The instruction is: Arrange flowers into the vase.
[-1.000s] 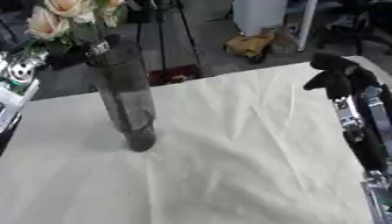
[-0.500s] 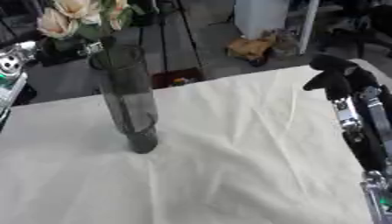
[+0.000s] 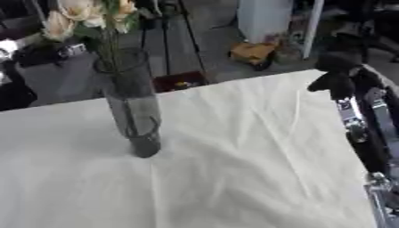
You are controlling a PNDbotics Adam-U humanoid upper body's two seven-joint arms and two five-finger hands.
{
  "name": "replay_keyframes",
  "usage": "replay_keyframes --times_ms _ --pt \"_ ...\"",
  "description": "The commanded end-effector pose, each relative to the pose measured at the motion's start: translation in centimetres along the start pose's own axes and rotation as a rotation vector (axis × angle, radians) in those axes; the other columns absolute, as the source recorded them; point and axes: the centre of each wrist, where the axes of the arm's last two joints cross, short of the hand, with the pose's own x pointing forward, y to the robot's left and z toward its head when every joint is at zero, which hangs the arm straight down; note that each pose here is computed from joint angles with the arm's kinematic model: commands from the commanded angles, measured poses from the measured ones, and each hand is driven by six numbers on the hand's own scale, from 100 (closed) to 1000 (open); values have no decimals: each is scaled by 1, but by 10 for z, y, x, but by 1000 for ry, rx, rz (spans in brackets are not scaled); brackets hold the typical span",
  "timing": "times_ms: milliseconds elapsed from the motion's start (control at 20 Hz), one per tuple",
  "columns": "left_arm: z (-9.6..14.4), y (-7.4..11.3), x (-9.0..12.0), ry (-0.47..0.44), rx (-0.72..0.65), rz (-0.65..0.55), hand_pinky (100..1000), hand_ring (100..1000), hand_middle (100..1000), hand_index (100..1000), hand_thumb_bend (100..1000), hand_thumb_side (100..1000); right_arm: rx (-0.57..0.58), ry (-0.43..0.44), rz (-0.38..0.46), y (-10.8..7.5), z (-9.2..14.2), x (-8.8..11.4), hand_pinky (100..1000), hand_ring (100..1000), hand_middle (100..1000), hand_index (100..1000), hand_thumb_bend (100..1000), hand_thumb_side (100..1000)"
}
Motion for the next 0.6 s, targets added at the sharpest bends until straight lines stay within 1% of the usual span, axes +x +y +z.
replay_keyframes --times_ms 50,350,600 --pt "13 21 -8 10 32 -35 959 1000 1000 1000 636 1000 -17 -31 21 -6 -5 7 682 835 527 862 157 1000" --pt "29 25 -23 17 20 -40 958 1000 1000 1000 635 1000 -25 -27 27 -6 -5 7 681 834 529 861 156 1000" --pt "46 29 -31 1 25 -40 955 1000 1000 1000 629 1000 -29 -24 30 -5 -4 7 681 833 530 860 155 1000"
